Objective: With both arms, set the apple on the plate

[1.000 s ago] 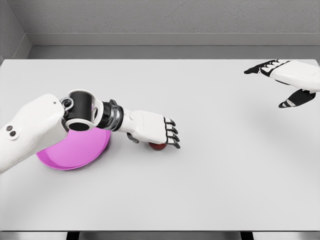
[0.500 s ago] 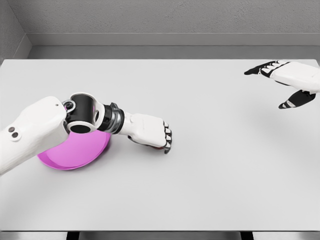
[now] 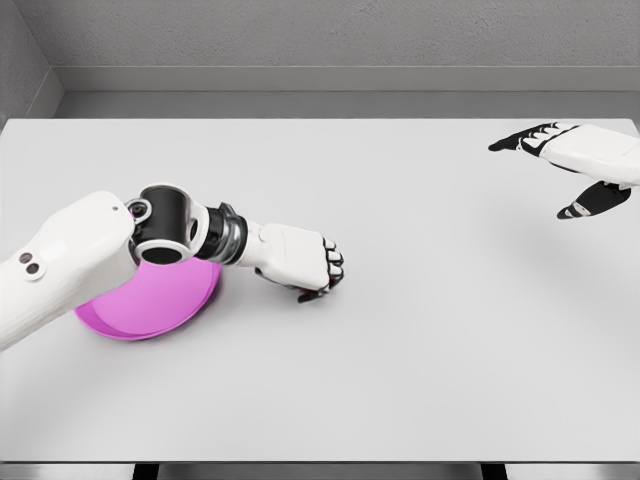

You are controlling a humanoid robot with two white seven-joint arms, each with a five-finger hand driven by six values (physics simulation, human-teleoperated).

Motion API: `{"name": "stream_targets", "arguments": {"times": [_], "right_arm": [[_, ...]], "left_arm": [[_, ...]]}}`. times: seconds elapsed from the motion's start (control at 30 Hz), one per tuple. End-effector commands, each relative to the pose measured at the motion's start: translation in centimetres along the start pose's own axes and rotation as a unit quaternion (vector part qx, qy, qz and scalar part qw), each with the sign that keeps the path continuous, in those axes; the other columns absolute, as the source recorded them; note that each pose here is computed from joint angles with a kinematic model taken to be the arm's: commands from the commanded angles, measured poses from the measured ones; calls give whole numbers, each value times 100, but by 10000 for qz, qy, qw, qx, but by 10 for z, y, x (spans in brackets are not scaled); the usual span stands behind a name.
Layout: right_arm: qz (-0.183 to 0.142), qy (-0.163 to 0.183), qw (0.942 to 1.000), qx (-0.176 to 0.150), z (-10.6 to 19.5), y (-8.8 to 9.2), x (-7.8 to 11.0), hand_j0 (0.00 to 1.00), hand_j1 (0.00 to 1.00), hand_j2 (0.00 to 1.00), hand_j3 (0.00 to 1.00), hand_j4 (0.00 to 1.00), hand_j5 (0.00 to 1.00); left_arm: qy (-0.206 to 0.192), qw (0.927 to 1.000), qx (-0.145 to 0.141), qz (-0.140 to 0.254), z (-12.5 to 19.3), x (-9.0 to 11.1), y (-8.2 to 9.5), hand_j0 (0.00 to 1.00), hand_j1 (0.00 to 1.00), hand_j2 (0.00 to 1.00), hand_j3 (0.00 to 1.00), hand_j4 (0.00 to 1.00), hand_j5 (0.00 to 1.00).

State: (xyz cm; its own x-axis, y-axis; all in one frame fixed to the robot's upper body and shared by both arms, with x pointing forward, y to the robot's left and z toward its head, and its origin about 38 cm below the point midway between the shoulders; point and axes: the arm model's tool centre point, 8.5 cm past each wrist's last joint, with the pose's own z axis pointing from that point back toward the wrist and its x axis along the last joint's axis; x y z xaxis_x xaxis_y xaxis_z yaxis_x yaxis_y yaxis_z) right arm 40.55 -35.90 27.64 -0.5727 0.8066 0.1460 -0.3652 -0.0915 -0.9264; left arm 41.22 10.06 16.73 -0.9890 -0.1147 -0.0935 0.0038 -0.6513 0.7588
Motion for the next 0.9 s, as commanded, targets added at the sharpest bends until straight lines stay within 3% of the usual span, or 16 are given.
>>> {"name": "stream_targets", "arguments": {"times": [0.0, 0.1, 0.3, 0.37, 0.47, 0.63, 0.73, 0.87], "right_arm": [[-15, 1, 10000, -8, 0, 0, 0, 100, 100, 100, 100, 100, 100], [3, 10, 10000, -1, 1, -1, 0, 100, 100, 100, 100, 100, 100], [6, 6, 10000, -2, 1, -1, 0, 100, 100, 100, 100, 100, 100], [13, 23, 10000, 14, 3, -1, -1, 100, 100, 100, 100, 100, 100], [19, 27, 10000, 16, 3, -1, -1, 100, 100, 100, 100, 100, 100], [19, 27, 10000, 16, 3, -1, -1, 100, 100, 100, 100, 100, 100], [17, 29, 10000, 17, 3, -1, -1, 100, 100, 100, 100, 100, 100], [17, 29, 10000, 17, 3, -1, -1, 100, 100, 100, 100, 100, 100]], "left_arm": [[-29, 9999, 85, 103, 3, -1, 2, 20, 20, 20, 20, 20, 20], [-9, 9991, 323, 279, 11, -6, 8, 20, 20, 20, 20, 20, 20], [48, 9978, 539, 390, 20, -12, 15, 20, 20, 20, 20, 20, 20], [243, 9957, 796, 401, 36, -22, 25, 20, 20, 20, 20, 20, 20], [580, 9948, 710, 435, 67, -33, 12, 20, 20, 20, 20, 20, 20], [776, 9944, 466, 549, 117, -25, -16, 20, 20, 20, 20, 20, 20], [874, 9918, 457, 815, 143, -25, -29, 19, 19, 19, 19, 19, 19], [1107, 9855, 353, 1234, 165, -23, -62, 20, 20, 20, 20, 20, 20]]}}
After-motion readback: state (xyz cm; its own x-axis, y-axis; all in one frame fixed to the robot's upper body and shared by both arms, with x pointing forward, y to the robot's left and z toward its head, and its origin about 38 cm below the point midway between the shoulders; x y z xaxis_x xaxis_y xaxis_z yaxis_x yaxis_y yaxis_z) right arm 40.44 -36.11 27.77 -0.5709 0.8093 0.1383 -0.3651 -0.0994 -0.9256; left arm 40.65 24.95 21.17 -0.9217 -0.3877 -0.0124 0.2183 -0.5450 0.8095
